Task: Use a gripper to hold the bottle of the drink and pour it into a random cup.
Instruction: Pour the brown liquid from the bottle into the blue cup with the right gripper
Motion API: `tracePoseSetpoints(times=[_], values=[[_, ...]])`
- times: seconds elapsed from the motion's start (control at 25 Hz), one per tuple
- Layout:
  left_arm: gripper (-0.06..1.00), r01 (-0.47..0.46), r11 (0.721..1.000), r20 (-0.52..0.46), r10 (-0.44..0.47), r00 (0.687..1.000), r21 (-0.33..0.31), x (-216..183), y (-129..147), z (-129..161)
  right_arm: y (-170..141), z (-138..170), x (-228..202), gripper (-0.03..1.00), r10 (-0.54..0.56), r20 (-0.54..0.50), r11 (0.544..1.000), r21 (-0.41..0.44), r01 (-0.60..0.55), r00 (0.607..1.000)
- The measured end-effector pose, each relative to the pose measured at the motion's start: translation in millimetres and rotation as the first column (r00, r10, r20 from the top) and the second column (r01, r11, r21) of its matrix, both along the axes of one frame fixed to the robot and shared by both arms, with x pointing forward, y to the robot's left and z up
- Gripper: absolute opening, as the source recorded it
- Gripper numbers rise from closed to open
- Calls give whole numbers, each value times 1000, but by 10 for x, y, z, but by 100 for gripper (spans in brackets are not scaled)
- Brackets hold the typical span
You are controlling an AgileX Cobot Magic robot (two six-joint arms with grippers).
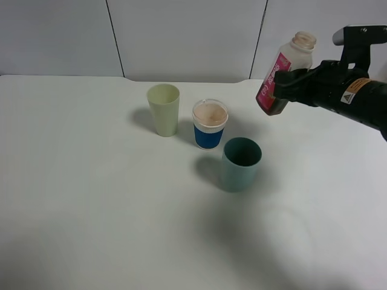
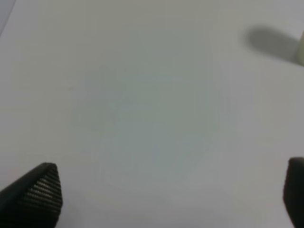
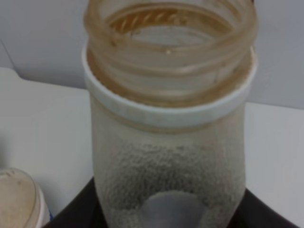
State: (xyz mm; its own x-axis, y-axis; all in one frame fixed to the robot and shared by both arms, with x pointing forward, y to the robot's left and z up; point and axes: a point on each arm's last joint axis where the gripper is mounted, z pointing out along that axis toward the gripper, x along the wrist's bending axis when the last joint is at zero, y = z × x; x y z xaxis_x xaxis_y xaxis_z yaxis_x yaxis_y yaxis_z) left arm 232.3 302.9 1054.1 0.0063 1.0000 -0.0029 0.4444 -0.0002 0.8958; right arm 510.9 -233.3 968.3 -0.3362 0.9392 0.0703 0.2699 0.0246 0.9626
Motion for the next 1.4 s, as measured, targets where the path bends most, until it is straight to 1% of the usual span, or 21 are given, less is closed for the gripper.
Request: tracePoseSetpoints(times=[0.12,0.16,0.2,0.28,0.36,0.44,0.64,0.76,0.8,0.92,1.04,1.24,1.28,1.32,1.4], values=[[93,0,1000,0,0,1000,0,0,0,0,-2,177,-37,37,7,13,1000,-2,-7,1000],[93,0,1000,0,0,1000,0,0,0,0,3,223,-38,37,12,4,1000,-1,-12,1000],[93,0,1000,0,0,1000,0,0,0,0,17,361,-16,37,23,-5,1000,2,-23,1000],[93,0,1000,0,0,1000,0,0,0,0,36,459,20,37,32,-44,999,-12,-33,999],[93,0,1000,0,0,1000,0,0,0,0,73,556,75,37,36,-77,998,-42,-40,996],[93,0,1000,0,0,1000,0,0,0,0,100,624,118,37,27,-110,995,-94,-37,994],[93,0,1000,0,0,1000,0,0,0,0,195,837,200,37,16,-93,970,-238,-38,996],[93,0,1000,0,0,1000,0,0,0,0,236,883,205,37,8,-86,950,-309,-34,996],[93,0,1000,0,0,1000,0,0,0,0,236,883,205,37,8,-86,950,-309,-34,996],[93,0,1000,0,0,1000,0,0,0,0,262,878,192,37,8,-88,938,-346,-38,996],[93,0,1000,0,0,1000,0,0,0,0,284,875,183,37,9,-89,934,-354,-40,996],[93,0,1000,0,0,1000,0,0,0,0,446,820,168,37,20,-68,902,-428,-47,998],[93,0,1000,0,0,1000,0,0,0,0,483,796,175,37,14,-65,901,-432,-41,998],[93,0,1000,0,0,1000,0,0,0,0,503,778,185,37,-14,-62,909,-417,-13,998],[93,0,1000,0,0,1000,0,0,0,0,579,720,202,37,-35,-68,915,-404,4,997]])
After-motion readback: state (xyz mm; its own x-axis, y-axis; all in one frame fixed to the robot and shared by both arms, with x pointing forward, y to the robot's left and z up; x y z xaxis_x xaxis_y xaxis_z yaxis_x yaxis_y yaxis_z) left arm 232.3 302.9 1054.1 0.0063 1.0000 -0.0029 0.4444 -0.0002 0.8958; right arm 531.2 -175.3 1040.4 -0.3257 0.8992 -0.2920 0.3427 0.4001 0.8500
